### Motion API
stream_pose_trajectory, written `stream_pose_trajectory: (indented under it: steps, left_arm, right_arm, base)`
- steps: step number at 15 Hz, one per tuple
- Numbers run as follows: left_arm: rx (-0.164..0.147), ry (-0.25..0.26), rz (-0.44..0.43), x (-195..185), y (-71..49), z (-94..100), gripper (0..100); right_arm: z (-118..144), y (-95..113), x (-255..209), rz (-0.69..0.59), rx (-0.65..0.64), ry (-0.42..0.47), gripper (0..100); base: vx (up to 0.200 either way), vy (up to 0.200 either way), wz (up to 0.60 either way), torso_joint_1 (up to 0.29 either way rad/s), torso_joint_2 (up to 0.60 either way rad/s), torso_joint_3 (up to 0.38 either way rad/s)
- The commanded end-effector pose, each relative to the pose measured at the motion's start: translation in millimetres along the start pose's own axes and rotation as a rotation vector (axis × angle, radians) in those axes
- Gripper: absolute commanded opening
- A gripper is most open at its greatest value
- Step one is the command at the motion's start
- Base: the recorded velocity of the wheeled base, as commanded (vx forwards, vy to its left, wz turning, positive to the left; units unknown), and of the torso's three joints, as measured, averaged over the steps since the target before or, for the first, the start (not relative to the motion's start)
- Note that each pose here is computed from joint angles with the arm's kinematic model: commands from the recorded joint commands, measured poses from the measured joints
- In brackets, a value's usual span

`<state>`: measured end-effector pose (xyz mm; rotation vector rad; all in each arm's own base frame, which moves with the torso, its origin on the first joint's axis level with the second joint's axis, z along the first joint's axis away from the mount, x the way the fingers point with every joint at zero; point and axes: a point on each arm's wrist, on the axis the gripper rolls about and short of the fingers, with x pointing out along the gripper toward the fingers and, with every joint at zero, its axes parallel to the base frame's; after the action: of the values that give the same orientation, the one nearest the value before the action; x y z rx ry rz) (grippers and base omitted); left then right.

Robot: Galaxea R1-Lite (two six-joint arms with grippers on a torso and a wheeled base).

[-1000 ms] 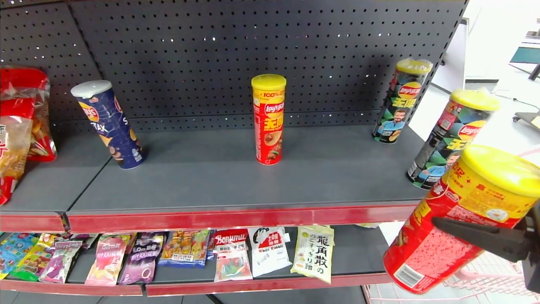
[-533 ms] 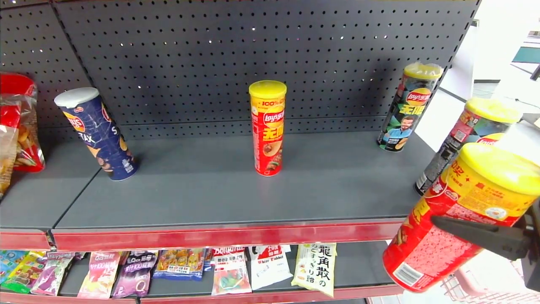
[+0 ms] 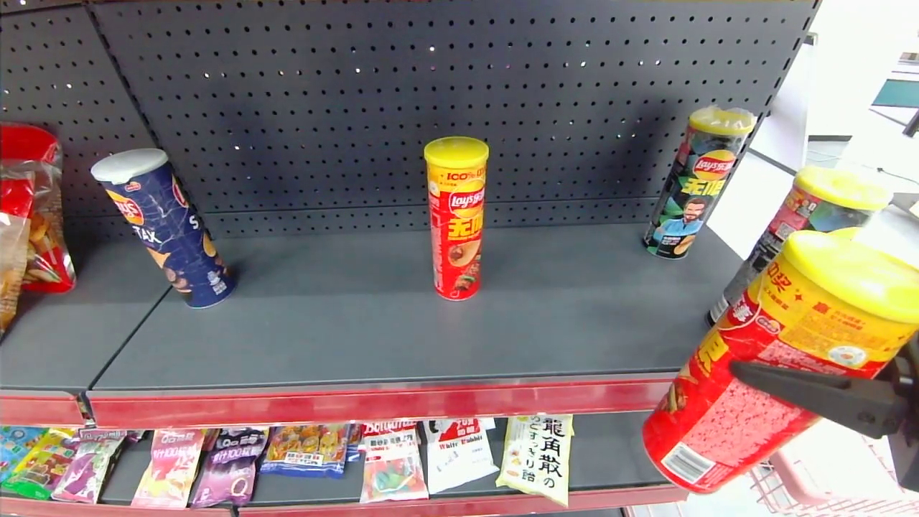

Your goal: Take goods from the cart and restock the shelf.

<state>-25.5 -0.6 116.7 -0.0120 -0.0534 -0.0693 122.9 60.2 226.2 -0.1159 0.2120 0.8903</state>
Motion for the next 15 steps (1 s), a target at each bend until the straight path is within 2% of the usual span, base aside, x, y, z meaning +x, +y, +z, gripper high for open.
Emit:
stream_pose_trajectory:
  steps: [1,2,3,4,5,6,7,8,9,10,12,15]
  left_arm:
    - [-0.057,0.069,-0.083,62.1,-0.7,117.9,100]
    - [-0.055,0.075,-0.089,64.2,-0.8,118.0,100]
    - [0.028,0.141,-0.385,114.4,-11.8,131.2,100]
    - [0.018,0.187,-0.518,140.0,-18.7,133.4,100]
    - [0.018,0.225,-0.577,158.6,-22.6,132.5,100]
    - [0.036,0.274,-0.709,195.1,-37.5,130.9,100]
    - [0.036,0.292,-0.747,205.7,-43.5,129.4,100]
    - [0.038,0.335,-0.820,238.1,-62.5,124.9,100]
    - [0.039,0.334,-0.823,239.3,-63.5,125.3,100]
    - [0.063,0.335,-0.876,272.2,-84.7,116.8,100]
    - [0.074,0.327,-0.887,293.9,-93.6,108.4,100]
    - [0.118,0.326,-0.911,329.3,-109.9,97.4,100]
  right_arm:
    - [-3.5,-0.8,2.8,0.002,0.008,0.018,0]
    - [-3.5,-0.8,2.8,0.001,0.008,0.018,0]
    - [-0.2,-4.6,8.2,-0.006,0.009,0.023,0]
    - [4.5,-6.1,9.7,-0.007,0.006,0.015,0]
    - [6.5,-6.7,10.1,-0.010,0.003,0.010,0]
    - [12.3,-7.8,10.7,-0.013,-0.004,-0.003,0]
    - [13.9,-7.9,10.4,-0.014,-0.005,-0.007,0]
    - [14.4,-8.9,11.2,-0.015,-0.001,-0.008,0]
    - [14.2,-9.1,11.6,-0.015,0.000,-0.006,0]
    - [13.6,-10.0,12.9,-0.016,0.003,-0.001,0]
    - [14.7,-10.3,13.1,-0.015,0.002,-0.004,0]
    - [14.6,-8.9,12.1,-0.010,-0.001,-0.006,0]
  base:
    - [0.000,0.000,0.00,0.000,0.00,0.000]
    - [0.000,0.000,0.00,0.000,0.00,0.000]
    - [0.000,0.000,0.00,0.000,0.00,0.000]
    - [0.000,0.000,0.00,0.000,0.00,0.000]
    - [0.000,0.000,0.00,0.000,0.00,0.000]
    - [0.000,0.000,0.00,0.000,0.00,0.000]
    - [0.000,0.000,0.00,0.000,0.00,0.000]
    - [0.000,0.000,0.00,0.000,0.00,0.000]
    - [0.000,0.000,0.00,0.000,0.00,0.000]
    - [0.000,0.000,0.00,0.000,0.00,0.000]
    - [0.000,0.000,0.00,0.000,0.00,0.000]
    - [0.000,0.000,0.00,0.000,0.00,0.000]
